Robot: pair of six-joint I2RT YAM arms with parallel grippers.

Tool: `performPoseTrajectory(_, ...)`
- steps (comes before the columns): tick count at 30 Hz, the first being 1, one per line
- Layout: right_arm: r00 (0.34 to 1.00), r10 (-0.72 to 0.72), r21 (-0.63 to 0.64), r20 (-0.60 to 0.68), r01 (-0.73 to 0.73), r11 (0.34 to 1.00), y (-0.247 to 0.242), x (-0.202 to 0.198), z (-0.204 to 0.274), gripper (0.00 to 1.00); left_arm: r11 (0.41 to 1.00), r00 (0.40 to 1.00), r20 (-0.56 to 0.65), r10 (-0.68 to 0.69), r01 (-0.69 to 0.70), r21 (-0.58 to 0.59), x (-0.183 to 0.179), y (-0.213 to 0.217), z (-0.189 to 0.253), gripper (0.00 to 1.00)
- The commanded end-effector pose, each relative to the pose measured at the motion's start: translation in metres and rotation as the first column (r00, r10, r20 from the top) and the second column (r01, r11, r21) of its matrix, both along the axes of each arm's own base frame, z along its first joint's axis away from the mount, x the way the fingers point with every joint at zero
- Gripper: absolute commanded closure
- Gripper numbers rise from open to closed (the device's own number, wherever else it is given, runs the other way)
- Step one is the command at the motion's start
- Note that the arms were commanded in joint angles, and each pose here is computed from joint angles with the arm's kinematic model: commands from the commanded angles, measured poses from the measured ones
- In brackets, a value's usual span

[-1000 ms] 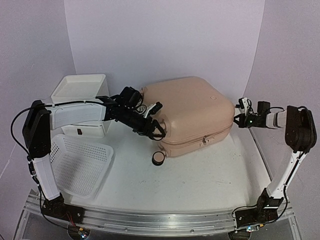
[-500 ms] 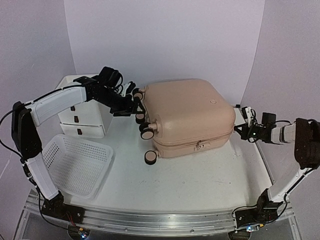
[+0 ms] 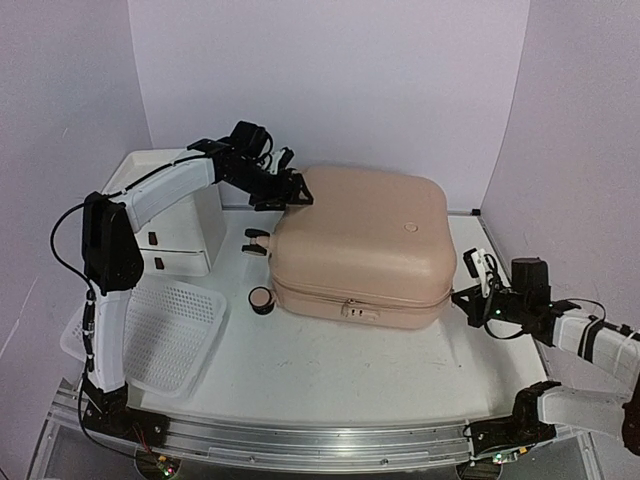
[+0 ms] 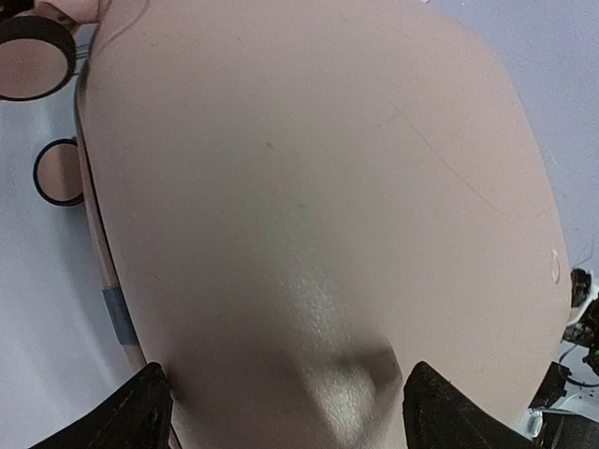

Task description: Open, take out, and arrange the luggage

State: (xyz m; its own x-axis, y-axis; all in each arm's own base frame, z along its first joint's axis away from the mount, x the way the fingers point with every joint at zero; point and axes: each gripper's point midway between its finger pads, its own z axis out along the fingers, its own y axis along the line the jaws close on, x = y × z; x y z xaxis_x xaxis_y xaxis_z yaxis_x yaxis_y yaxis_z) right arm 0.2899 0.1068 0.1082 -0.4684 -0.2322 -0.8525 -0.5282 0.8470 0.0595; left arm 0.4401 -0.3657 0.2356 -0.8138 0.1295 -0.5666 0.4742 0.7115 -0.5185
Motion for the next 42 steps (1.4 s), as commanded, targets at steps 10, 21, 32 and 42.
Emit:
performPoseTrajectory(10,0.952,0.307,0.139,-0.02,-0.301,0.943,0.061,-0.072,0.045,1.0,0.998,0.984,0.163,-0.07,0.069,0.009,-0.019,-0.007,0.059,0.14)
performPoseTrajectory(21,0.969,0.246,0.112,-0.029,-0.241,0.964,0.052,-0.066,0.048,1.0,0.789,0.789,-0.131,0.601,-0.611,-0.059,-0.082,0.104,0.08,0.15)
performPoseTrajectory(32,0.97,0.242,0.109,-0.003,-0.24,0.965,0.051,-0.07,0.054,1.0,0.451,0.351,-0.561,0.75,-0.891,0.045,-0.088,0.105,0.034,0.1)
performPoseTrajectory(42,0.978,0.209,0.068,0.004,-0.209,0.976,0.043,-0.067,0.049,1.0,0.383,0.194,-0.603,0.774,-0.902,0.201,-0.073,0.079,-0.01,0.15)
